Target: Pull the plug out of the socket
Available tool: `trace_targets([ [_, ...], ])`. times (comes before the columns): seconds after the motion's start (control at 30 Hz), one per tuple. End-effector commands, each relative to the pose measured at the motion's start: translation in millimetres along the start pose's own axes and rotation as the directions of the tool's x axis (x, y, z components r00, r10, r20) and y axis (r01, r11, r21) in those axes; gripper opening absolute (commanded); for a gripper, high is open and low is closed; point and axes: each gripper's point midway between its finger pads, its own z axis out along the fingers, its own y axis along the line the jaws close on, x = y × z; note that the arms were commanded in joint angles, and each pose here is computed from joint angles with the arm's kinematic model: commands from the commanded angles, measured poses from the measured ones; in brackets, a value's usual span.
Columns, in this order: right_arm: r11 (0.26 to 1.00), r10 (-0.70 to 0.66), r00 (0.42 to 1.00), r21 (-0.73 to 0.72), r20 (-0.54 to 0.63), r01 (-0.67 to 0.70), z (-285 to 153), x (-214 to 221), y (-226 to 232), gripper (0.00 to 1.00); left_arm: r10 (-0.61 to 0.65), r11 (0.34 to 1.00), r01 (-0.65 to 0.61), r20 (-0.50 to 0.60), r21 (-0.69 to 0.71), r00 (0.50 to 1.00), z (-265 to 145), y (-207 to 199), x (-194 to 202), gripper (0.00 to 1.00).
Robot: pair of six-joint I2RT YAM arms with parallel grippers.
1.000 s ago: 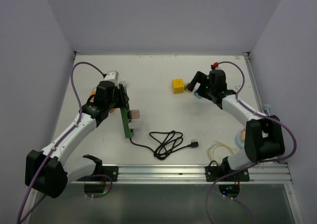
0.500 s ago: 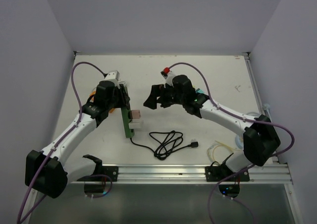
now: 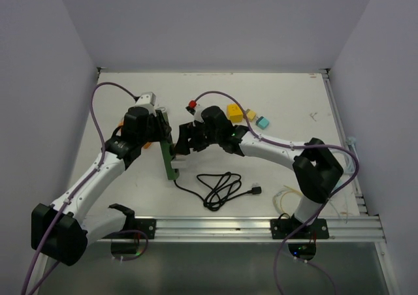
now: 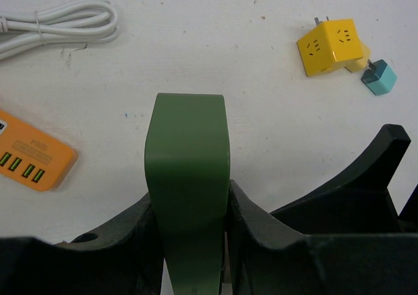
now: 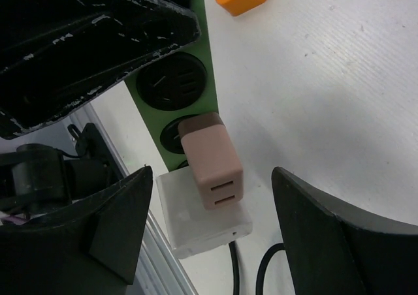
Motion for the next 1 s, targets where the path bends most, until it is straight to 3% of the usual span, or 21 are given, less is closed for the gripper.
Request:
trace_targets([
  [0.0,0.995,-0.056,0.998,-0.083,0.034,0.059,2.4,-17.6,27.4,0.74,-0.062,0.994,0.051,0.119,0.099,0.991,-8.6,-23.9,-32.1,0.0],
  [0.27,0.995,-0.074,0.997,-0.069,0.004,0.075,14.5,-5.7,18.9,0.61,-0.072,0.988,0.054,0.127,0.143,0.989,-13.2,-32.3,-35.7,0.0],
  [0.37,0.995,-0.077,0.997,-0.063,-0.004,0.077,16.3,-2.6,15.8,0.48,-0.074,0.987,0.054,0.131,0.152,0.989,-14.1,-34.2,-37.3,0.0],
  [0.47,0.995,-0.085,0.996,-0.061,-0.004,0.084,14.4,-1.9,15.4,0.26,-0.074,0.987,0.053,0.132,0.154,0.989,-14.3,-34.5,-37.2,0.0],
  [0.5,0.994,-0.091,0.996,-0.062,0.0,0.091,12.0,-3.4,17.3,0.13,-0.073,0.987,0.054,0.126,0.153,0.989,-13.7,-34.0,-35.4,0.0],
  [0.57,0.993,-0.106,0.994,-0.054,0.007,0.106,9.1,-6.6,17.3,0.0,-0.068,0.987,0.049,0.121,0.153,0.99,-13.5,-33.6,-33.8,0.0],
  [0.63,0.991,-0.121,0.992,-0.057,0.024,0.122,4.1,-13.0,21.6,0.0,-0.061,0.988,0.044,0.111,0.15,0.992,-12.6,-32.0,-29.3,0.07],
  [0.97,0.991,-0.132,0.99,-0.029,0.056,0.134,-11.8,-26.5,27.0,0.0,-0.05,0.991,0.038,0.088,0.13,0.995,-14.0,-24.4,-16.4,0.75],
])
